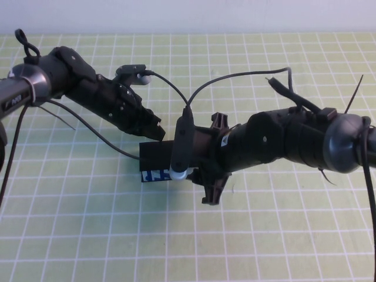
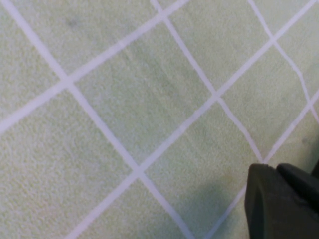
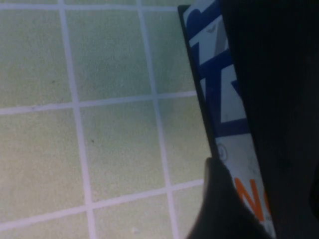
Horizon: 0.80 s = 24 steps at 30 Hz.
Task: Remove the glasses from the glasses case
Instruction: Pick up the glasses from the glasses case
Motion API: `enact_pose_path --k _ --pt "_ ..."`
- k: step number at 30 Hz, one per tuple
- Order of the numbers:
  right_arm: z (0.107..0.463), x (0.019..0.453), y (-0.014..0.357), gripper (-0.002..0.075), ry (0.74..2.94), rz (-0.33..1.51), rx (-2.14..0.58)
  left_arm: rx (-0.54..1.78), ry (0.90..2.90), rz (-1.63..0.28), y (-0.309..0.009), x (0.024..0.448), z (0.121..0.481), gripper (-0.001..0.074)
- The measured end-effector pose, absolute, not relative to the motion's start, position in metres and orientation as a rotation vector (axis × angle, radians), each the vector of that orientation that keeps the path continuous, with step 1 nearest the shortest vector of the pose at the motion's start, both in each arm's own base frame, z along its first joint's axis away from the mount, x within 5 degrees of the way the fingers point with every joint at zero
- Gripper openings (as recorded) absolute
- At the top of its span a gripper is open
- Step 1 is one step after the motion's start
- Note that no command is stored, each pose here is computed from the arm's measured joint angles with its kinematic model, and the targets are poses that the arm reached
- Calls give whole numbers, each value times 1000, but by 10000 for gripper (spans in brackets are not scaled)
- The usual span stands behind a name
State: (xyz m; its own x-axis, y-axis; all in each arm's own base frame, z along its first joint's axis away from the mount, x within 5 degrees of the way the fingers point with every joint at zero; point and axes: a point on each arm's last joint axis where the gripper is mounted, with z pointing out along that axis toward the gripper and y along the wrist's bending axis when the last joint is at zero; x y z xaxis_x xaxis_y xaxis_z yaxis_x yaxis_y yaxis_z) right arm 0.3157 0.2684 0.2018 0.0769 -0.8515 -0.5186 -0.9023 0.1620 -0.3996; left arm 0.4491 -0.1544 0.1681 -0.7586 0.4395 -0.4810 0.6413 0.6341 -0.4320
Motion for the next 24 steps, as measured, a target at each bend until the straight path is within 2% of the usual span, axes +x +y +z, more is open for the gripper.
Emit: enact_pose_path --k 14,24 --pt "185 326 271 329 1710 12 -1686 881 2509 -871 -156 450 166 -4" --pt "185 328 272 158 1684 -10 -1680 899 2511 -875 -156 449 162 -4"
